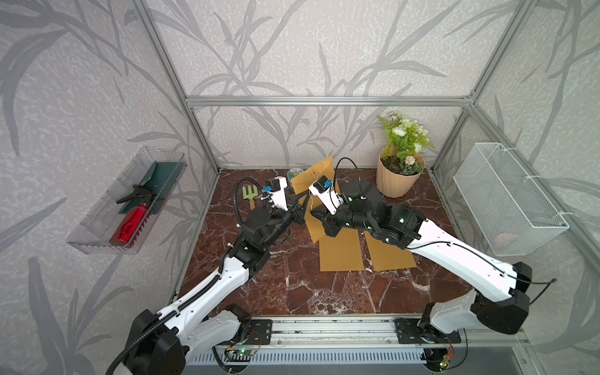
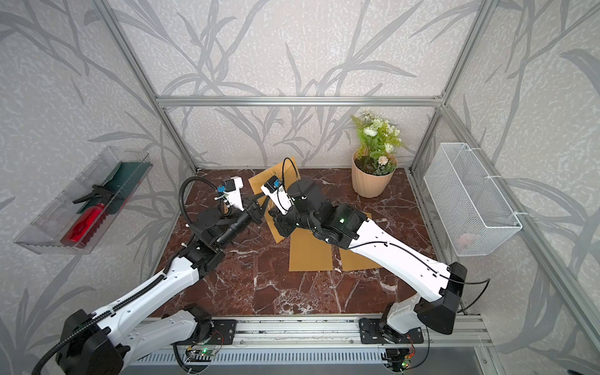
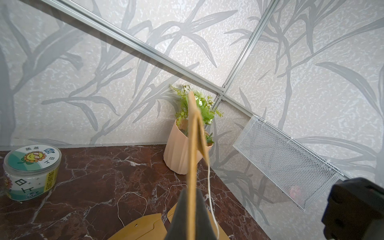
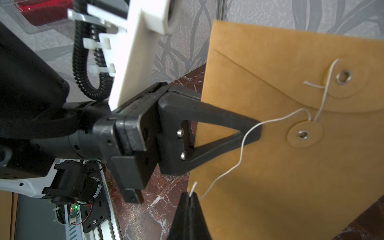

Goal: Open the file bag

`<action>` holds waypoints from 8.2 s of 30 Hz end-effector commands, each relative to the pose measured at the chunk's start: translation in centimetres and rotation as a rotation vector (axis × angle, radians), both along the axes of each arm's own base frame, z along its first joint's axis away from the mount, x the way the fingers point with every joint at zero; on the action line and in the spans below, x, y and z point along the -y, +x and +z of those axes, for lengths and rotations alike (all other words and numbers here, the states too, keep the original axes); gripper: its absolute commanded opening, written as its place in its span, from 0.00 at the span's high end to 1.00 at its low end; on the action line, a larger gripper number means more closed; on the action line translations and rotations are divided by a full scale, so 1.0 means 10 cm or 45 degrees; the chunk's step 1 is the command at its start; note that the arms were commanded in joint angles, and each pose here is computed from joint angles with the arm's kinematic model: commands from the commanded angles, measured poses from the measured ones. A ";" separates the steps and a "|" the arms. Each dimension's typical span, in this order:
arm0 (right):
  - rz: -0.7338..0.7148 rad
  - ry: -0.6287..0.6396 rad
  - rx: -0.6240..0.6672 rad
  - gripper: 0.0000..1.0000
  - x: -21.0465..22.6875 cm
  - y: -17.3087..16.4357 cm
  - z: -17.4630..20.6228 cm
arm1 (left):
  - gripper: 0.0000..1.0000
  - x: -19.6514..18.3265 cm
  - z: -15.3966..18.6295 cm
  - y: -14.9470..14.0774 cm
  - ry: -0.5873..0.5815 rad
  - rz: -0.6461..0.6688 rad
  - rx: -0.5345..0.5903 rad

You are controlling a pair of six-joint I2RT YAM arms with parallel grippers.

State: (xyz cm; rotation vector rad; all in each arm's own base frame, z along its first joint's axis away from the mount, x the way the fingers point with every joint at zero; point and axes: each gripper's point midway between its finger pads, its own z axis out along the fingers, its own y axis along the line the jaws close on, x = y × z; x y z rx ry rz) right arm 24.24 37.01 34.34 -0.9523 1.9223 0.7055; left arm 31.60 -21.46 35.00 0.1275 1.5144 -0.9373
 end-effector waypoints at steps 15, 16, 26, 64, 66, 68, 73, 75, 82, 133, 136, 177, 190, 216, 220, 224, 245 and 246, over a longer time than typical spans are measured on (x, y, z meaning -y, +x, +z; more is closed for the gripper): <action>-0.040 0.092 -0.087 1.00 0.03 0.02 -0.16 | 1.00 -0.20 0.49 -0.01 -0.184 0.101 0.190; -0.035 0.100 -0.098 1.00 0.02 0.02 -0.17 | 1.00 -0.21 0.49 -0.01 -0.194 0.111 0.195; -0.027 0.136 -0.136 1.00 0.00 0.02 -0.22 | 1.00 -0.27 0.55 0.01 -0.260 0.142 0.229; -0.347 0.006 -0.077 1.00 0.98 0.62 -0.32 | 1.00 -0.34 0.56 -0.13 -0.200 0.136 0.228; -0.363 0.003 -0.076 1.00 1.03 0.64 -0.32 | 1.00 -0.33 0.55 -0.14 -0.198 0.134 0.226; -0.373 0.000 -0.071 1.00 1.07 0.66 -0.32 | 1.00 -0.34 0.55 -0.14 -0.197 0.135 0.225; -0.406 -0.010 -0.060 1.00 1.17 0.69 -0.30 | 1.00 -0.33 0.53 -0.16 -0.192 0.126 0.221; -0.419 -0.010 -0.059 1.00 1.21 0.71 -0.29 | 1.00 -0.33 0.53 -0.16 -0.190 0.124 0.218; -0.470 -0.027 -0.040 1.00 1.36 0.77 -0.26 | 1.00 -0.35 0.52 -0.18 -0.174 0.125 0.216; -0.573 -0.016 0.109 1.00 1.79 0.80 0.33 | 1.00 0.14 -0.17 -0.45 0.164 -0.273 0.066; -0.559 -0.005 0.103 0.98 1.77 0.78 0.31 | 1.00 0.14 -0.15 -0.45 0.176 -0.270 0.089; -0.486 0.009 0.005 0.19 1.75 0.64 -0.11 | 1.00 0.43 0.13 -0.42 0.287 -0.439 0.325; -0.430 0.174 -0.044 0.18 1.63 0.74 -0.11 | 1.00 0.51 0.22 -0.62 0.163 -0.591 0.347; -0.341 0.342 0.005 0.17 1.42 0.84 0.23 | 1.00 0.57 -0.08 -0.72 0.082 -0.699 0.215; -0.329 0.358 0.013 0.17 1.41 0.82 0.29 | 1.00 0.58 -0.14 -0.73 0.093 -0.708 0.196; -0.311 0.381 0.021 0.17 1.40 0.79 0.35 | 1.00 0.59 -0.19 -0.74 0.107 -0.715 0.180; -0.154 0.488 -0.031 0.25 1.27 0.57 0.53 | 1.00 0.61 -0.39 -0.81 0.202 -0.717 0.160; -0.146 0.492 -0.035 0.26 1.26 0.56 0.54 | 1.00 0.61 -0.40 -0.81 0.207 -0.716 0.162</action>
